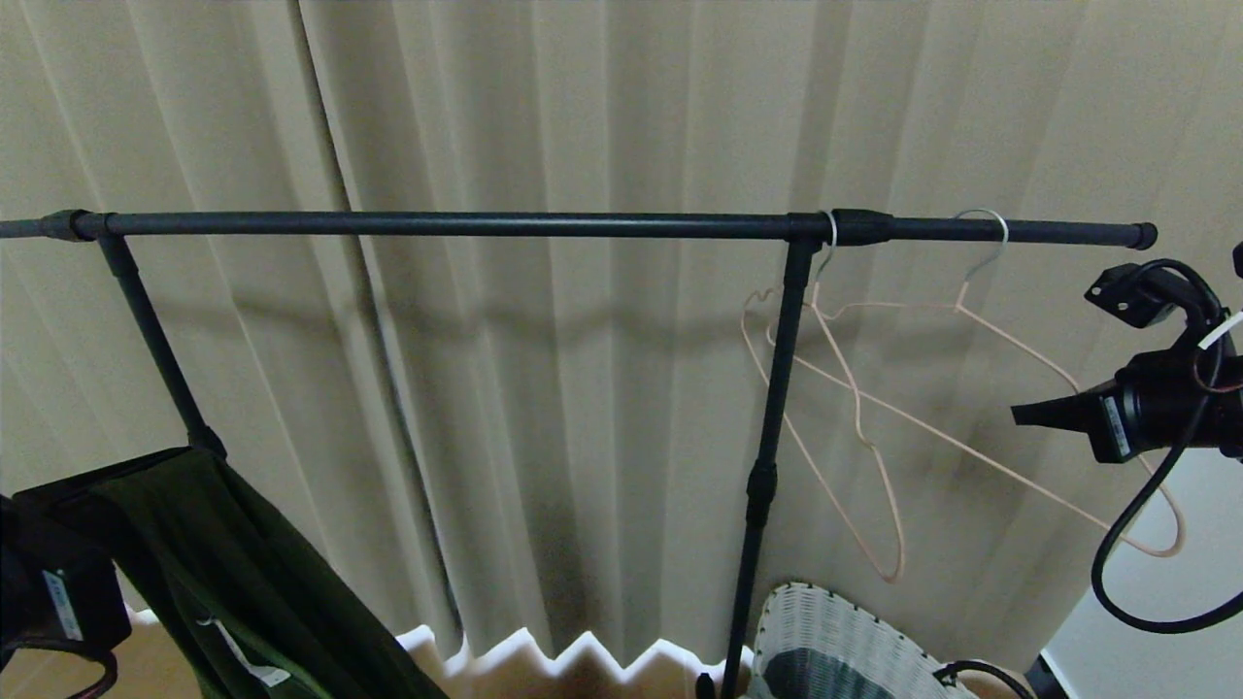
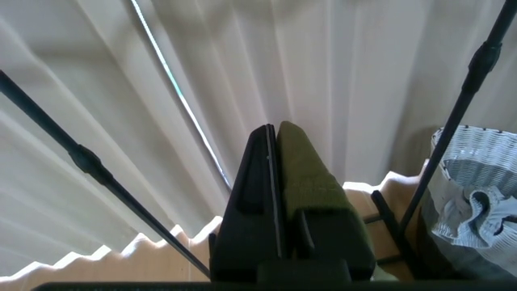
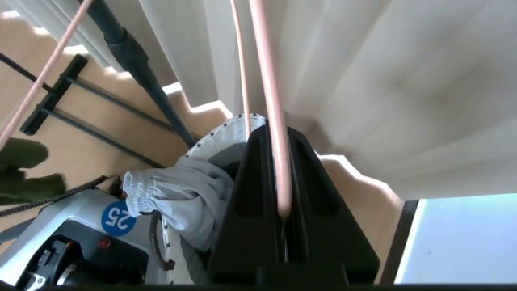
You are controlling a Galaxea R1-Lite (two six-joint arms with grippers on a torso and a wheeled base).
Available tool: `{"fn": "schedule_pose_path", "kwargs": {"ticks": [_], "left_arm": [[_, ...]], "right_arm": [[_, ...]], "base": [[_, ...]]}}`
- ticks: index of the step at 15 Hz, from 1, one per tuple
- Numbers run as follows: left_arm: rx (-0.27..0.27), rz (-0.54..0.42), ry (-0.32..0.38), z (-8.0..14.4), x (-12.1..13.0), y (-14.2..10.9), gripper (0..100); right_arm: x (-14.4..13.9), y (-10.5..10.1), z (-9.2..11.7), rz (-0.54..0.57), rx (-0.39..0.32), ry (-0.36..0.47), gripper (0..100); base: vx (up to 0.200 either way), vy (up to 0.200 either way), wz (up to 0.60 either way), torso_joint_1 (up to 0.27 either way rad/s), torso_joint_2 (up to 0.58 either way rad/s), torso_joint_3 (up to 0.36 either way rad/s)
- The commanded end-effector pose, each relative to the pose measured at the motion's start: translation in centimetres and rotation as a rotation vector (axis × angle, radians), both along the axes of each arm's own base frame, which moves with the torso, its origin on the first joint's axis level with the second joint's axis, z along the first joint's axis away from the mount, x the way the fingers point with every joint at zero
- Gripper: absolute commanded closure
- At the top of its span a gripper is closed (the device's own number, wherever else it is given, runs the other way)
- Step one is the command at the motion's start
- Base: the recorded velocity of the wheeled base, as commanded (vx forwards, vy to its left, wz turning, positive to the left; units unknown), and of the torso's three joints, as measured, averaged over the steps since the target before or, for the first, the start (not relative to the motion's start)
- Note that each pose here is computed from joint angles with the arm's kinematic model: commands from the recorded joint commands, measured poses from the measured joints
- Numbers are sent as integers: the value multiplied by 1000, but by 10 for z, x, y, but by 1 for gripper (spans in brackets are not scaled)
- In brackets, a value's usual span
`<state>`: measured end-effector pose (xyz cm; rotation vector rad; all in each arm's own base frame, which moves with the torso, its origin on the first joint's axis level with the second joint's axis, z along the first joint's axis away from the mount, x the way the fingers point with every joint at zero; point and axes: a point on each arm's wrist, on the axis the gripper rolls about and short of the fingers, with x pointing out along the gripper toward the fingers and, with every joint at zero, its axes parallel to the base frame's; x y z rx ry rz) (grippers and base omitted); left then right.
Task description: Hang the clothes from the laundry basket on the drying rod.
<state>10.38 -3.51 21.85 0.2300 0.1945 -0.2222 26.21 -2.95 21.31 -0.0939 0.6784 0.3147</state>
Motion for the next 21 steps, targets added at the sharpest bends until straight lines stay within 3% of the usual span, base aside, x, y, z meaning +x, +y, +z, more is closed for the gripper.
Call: {"fn": "schedule_pose_path", "kwargs": {"ticks": [1, 4, 5, 8, 15, 21], "left_arm": [[1, 2, 1, 0, 0, 0, 100], [3, 2, 1, 0, 0, 0, 100], [4, 1, 0, 0, 0, 0, 100], [2, 2, -1, 0, 0, 0, 100], [-4, 8, -10, -1, 2, 0, 100], [2, 24, 4, -6, 2, 2, 100]], "right_arm": [[-12, -1, 11, -19, 1, -39, 100], [-30, -1, 21, -56, 20, -95, 100], [-37, -3, 21, -95, -5, -129, 100], [-56, -3, 14, -173, -62, -159, 100], [-104, 2, -4, -200, -70, -169, 100], [-116, 3, -8, -210, -74, -173, 100]], "base": [[0, 0, 0, 0, 0, 0], [0, 0, 0, 0, 0, 0], [0, 0, 0, 0, 0, 0], [0, 0, 0, 0, 0, 0], [0, 0, 0, 0, 0, 0], [-200, 0, 0, -4, 3, 2]]}}
